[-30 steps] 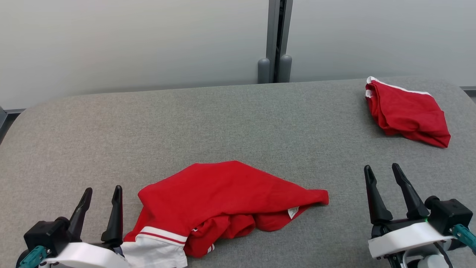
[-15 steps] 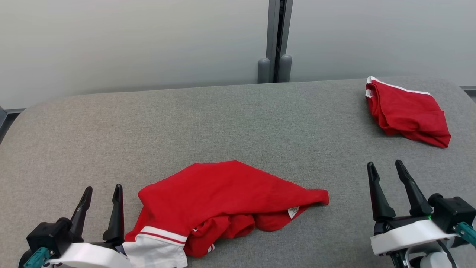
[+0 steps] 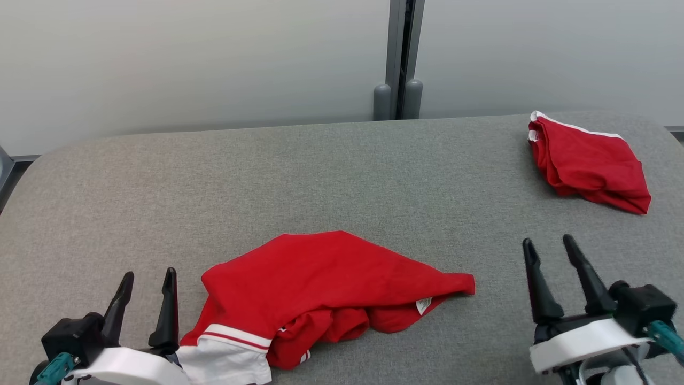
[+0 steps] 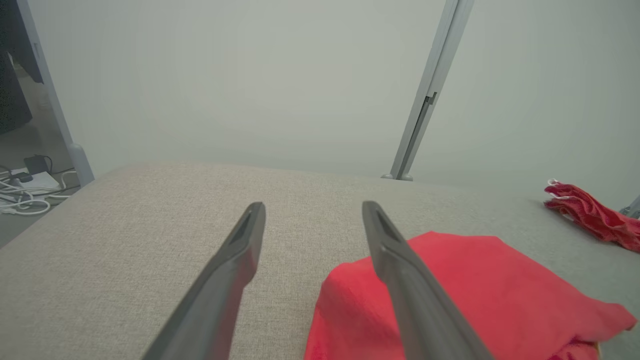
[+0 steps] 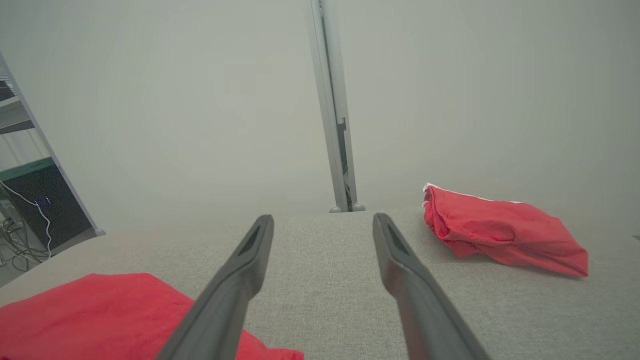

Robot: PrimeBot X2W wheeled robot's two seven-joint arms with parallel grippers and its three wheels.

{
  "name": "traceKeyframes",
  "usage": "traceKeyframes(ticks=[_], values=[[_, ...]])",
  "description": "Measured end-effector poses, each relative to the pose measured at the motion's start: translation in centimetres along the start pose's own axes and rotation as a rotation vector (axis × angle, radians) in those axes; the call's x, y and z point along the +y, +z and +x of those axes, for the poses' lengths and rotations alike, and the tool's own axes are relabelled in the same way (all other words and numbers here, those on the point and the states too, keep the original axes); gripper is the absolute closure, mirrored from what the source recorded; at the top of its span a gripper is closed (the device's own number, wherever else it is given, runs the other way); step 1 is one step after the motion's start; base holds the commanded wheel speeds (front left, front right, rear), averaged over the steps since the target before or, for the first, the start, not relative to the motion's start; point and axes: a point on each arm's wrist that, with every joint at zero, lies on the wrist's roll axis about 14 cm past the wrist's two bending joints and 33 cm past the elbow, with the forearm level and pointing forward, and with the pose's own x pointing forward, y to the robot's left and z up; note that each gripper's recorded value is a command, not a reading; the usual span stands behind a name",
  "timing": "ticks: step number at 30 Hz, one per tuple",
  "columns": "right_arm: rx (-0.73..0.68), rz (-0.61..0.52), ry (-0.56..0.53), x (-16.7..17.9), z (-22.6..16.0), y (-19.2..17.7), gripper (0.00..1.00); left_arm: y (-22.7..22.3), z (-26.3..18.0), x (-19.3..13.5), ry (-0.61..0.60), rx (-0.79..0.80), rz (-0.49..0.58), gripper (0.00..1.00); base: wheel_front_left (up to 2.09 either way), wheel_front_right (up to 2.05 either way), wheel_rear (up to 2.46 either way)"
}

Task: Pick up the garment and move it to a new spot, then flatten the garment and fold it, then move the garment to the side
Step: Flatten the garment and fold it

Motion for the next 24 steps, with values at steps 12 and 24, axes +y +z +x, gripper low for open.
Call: traceKeyframes(ticks=[12,24], values=[[0.369,-0.083,0.135,1.4,-1.7,-8.3,0.00,-3.8,-1.5,1.6,0.054,0.189,-0.052,0.00,0.00,0.00,0.00],[0.530,-0.111,0.168,1.8,-0.7,-13.2,0.00,-7.9,-3.1,2.6,0.085,0.398,-0.079,0.00,0.00,0.00,0.00]])
